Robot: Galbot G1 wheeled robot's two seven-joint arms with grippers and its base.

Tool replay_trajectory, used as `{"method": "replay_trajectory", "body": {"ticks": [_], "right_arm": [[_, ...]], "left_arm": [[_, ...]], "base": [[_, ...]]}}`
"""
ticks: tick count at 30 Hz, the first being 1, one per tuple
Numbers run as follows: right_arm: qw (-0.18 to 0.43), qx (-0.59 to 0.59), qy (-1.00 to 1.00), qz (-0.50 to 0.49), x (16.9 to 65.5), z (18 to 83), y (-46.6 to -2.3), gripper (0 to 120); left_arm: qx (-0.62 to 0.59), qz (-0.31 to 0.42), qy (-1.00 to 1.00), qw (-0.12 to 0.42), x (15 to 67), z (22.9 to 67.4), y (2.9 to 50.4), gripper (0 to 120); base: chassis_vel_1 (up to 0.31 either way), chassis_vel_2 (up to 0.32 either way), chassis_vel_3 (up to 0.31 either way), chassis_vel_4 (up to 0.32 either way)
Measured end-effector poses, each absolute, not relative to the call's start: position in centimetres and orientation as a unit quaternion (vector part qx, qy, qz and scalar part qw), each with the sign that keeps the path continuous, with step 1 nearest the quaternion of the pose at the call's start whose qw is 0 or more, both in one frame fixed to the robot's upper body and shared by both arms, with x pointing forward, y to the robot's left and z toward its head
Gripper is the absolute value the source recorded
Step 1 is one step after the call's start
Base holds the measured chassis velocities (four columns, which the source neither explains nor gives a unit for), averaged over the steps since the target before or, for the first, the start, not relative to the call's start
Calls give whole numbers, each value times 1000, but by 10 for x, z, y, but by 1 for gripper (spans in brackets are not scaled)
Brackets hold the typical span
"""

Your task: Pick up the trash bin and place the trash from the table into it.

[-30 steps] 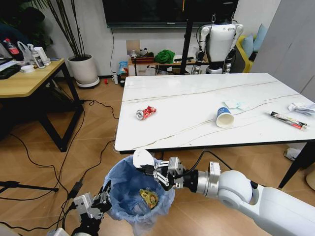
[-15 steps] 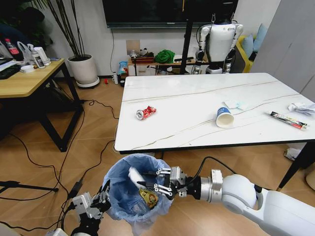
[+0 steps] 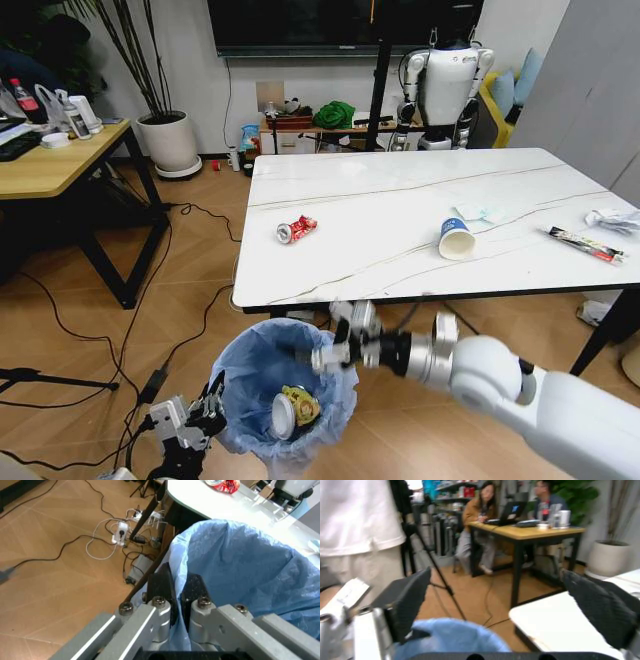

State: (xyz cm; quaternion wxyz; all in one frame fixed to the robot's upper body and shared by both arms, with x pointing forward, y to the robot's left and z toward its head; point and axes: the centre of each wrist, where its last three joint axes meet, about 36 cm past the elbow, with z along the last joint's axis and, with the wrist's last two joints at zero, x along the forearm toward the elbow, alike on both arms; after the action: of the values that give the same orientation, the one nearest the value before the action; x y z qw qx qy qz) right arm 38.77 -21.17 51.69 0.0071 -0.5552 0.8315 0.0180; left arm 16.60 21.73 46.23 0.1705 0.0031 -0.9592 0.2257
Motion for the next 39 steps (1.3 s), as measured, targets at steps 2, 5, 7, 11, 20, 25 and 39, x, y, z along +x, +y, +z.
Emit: {"method": "replay_trajectory", "body": {"ticks": [2,5,7,11,20,25,39], "right_arm": [[14,-525,850,28,388,523,-207,100],[18,-491,870,38,394,530,-196,100],[19,-479,877,40,400,533,-191,100],[9,-429,902,43,431,536,-170,100],[-50,-388,920,26,480,523,-147,100],[-88,-372,924,3,493,523,-137,100],[-142,-365,919,-35,555,544,-94,100]], "left_arm": [[2,224,-959,173,164,462,216,0],[0,222,-959,175,163,461,216,0],[0,222,-959,177,162,460,216,0],[3,220,-959,177,161,459,216,0],[11,217,-960,173,161,461,218,0],[13,217,-961,172,161,462,219,0],[17,220,-961,168,163,462,220,0]], "base": [[0,0,0,0],[0,0,0,0],[0,0,0,0],[0,0,0,0],[0,0,0,0],[0,0,0,0],[0,0,0,0]]}}
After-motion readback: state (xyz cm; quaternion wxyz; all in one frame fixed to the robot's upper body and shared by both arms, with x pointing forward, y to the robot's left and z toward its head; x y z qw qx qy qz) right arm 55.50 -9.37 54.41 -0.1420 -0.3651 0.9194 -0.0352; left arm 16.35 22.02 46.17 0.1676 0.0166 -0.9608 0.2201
